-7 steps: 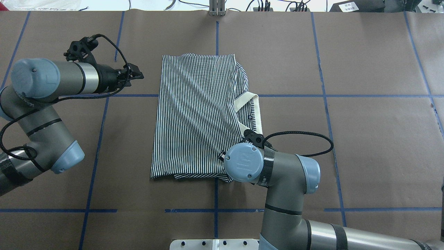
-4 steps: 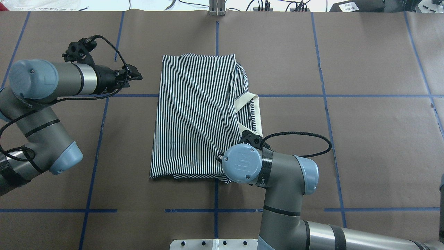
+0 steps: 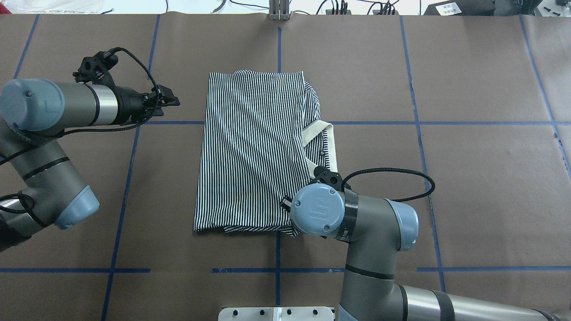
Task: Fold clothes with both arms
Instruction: 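Lower the left gripper to the shirt corner nearest the robot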
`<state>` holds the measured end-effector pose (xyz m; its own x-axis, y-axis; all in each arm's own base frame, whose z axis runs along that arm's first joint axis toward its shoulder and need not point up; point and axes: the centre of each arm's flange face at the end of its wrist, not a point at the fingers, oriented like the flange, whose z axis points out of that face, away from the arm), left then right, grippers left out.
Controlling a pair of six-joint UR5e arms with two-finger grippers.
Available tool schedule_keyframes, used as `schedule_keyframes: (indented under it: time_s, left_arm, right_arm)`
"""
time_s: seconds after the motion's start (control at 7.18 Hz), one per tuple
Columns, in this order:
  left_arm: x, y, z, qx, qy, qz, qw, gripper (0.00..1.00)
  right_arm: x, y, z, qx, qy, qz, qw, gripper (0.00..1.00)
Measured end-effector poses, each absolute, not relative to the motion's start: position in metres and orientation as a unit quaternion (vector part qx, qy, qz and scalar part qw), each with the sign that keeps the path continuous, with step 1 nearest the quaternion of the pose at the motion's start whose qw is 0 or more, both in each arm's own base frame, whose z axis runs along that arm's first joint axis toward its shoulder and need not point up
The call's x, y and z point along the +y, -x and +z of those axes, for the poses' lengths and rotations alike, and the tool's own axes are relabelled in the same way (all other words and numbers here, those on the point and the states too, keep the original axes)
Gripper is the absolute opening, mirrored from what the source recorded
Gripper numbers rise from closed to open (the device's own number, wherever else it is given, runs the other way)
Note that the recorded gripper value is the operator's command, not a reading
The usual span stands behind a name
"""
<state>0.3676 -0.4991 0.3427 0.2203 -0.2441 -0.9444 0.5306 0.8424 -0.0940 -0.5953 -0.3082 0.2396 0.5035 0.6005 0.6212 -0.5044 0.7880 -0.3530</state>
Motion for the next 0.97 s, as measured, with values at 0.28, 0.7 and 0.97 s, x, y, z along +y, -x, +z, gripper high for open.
schedule_keyframes:
  time_s: [0.28, 0.7, 0.97]
  left_arm:
    - [-0.456, -0.379, 0.329, 0.596, -0.080, -0.268, 0.753, 0.62]
    - [-0.351, -0.421, 0.305, 0.586, 0.026, -0.277, 0.762, 0.61]
    - [-0.305, -0.460, 0.314, 0.556, 0.028, -0.277, 0.783, 0.61]
  right_arm:
    - [-0.303, 0.581, 0.236, -0.390, 0.064, 0.319, 0.862, 0.00]
    - [-0.299, 0.571, 0.239, -0.392, 0.065, 0.320, 0.860, 0.00]
    - [-0.297, 0.567, 0.240, -0.393, 0.066, 0.319, 0.860, 0.00]
